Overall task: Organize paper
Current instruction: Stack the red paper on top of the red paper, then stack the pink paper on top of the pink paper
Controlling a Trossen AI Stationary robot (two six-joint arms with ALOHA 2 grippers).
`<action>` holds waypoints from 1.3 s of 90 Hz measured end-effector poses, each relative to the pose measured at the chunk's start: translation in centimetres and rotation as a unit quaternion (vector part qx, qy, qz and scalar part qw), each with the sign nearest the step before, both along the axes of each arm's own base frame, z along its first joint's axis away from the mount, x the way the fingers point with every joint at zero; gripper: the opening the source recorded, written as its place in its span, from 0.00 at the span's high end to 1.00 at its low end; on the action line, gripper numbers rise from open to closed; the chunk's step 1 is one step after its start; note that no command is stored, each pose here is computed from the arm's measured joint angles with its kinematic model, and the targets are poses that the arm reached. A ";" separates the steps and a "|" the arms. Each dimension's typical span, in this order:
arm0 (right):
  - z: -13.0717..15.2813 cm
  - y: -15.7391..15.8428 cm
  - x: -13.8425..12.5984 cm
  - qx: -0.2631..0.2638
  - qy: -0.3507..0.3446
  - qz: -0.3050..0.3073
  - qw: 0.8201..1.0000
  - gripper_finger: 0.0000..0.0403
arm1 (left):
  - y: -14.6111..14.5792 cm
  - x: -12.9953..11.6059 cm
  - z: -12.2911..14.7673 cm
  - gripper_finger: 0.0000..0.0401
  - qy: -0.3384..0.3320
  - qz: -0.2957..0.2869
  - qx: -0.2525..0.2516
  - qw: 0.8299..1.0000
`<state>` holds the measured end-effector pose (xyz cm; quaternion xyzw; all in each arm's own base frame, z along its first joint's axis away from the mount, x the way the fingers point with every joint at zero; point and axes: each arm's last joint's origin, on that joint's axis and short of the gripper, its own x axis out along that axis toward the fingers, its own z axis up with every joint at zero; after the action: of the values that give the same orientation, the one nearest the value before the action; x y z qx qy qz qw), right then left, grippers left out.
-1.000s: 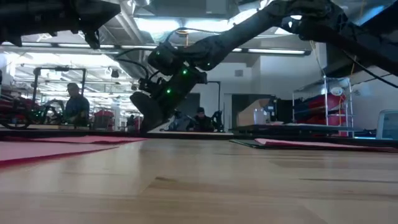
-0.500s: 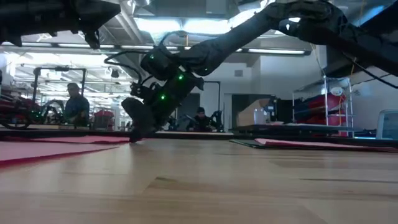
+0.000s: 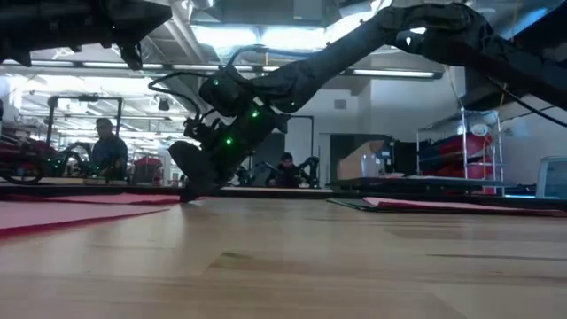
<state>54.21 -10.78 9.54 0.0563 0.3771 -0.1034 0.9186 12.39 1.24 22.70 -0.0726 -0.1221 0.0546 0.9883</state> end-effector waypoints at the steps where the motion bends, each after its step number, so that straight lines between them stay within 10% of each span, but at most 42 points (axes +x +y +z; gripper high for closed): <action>1: 0.0 0.0 0.0 0.000 0.000 0.001 1.000 1.00 | 0.0 0.0 0.0 1.00 0.000 0.000 0.000 1.000; 117: 9.9 3.9 -3.2 -0.010 0.060 0.182 0.981 1.00 | 0.0 0.0 -0.2 1.00 0.008 -0.002 -0.010 1.000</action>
<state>51.06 -6.92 19.39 -0.0290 0.4344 0.0582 0.8983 12.42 1.24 22.53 -0.0822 -0.1136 0.0539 0.9887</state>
